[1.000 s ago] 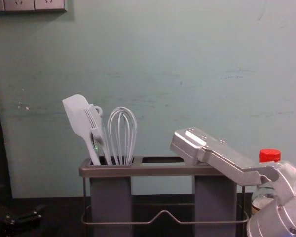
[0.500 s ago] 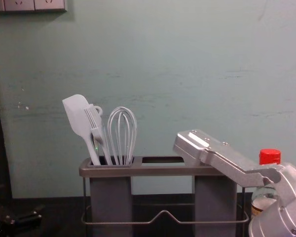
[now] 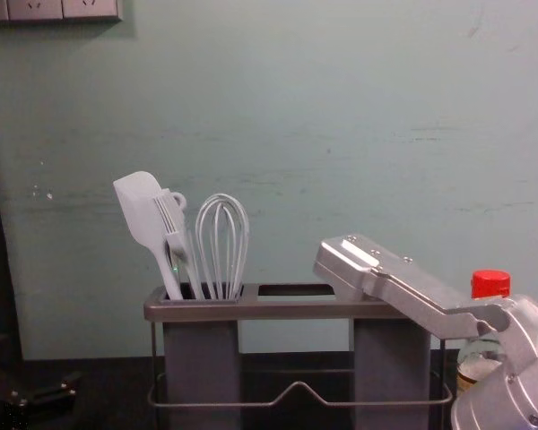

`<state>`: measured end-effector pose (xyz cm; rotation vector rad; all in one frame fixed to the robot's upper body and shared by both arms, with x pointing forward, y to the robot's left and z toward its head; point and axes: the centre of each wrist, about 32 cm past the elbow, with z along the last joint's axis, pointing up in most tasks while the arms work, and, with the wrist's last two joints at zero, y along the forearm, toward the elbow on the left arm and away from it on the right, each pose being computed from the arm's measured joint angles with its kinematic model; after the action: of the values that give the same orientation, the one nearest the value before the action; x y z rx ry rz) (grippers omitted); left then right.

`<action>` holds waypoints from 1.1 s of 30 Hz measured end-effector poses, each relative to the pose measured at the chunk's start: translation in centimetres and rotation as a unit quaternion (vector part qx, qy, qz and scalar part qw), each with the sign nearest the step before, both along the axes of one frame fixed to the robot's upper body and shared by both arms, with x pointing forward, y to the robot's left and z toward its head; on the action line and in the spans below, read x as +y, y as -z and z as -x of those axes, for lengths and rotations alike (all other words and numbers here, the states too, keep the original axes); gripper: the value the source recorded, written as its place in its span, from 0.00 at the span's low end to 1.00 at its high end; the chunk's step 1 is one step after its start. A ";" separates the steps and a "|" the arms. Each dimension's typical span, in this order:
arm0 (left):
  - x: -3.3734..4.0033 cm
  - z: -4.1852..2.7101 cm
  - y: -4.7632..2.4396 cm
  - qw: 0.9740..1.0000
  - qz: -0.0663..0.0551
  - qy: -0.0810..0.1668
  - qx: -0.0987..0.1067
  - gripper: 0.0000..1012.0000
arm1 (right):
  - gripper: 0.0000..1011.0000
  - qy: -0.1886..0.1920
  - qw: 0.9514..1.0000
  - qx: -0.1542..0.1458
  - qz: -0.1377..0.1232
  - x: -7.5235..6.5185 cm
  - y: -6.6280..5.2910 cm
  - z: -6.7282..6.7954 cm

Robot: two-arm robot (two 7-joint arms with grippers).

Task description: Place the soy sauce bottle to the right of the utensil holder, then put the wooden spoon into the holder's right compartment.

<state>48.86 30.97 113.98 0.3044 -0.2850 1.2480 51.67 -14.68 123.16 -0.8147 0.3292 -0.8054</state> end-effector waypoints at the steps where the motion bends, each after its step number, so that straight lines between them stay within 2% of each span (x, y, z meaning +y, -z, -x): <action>1: 0.00 0.00 0.00 1.000 0.000 0.000 0.000 1.00 | 0.99 0.000 1.000 0.000 0.000 0.0 0.0 0.0; 7: 0.00 0.00 0.00 1.000 0.000 0.000 0.000 1.00 | 0.97 0.000 1.000 0.000 0.000 0.0 0.0 0.0; 13: 0.00 0.00 0.00 1.000 0.000 0.000 0.000 1.00 | 0.83 0.000 1.000 0.000 0.000 0.0 0.0 0.0; 24: 0.00 0.00 0.00 1.000 0.000 0.000 0.000 1.00 | 0.83 0.000 1.000 -0.002 0.000 0.0 0.0 0.1; 30: 0.00 0.00 0.00 1.000 0.000 0.000 0.000 1.00 | 0.83 -0.003 0.999 -0.037 -0.018 -0.4 -0.4 1.2; 33: 0.00 0.00 0.00 1.000 0.000 0.000 0.000 1.00 | 0.83 -0.001 0.997 -0.068 -0.031 -0.7 -0.7 2.1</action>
<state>48.86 30.96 113.98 0.3044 -0.2851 1.2479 49.57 -15.34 123.90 -0.6982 0.2313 -0.8395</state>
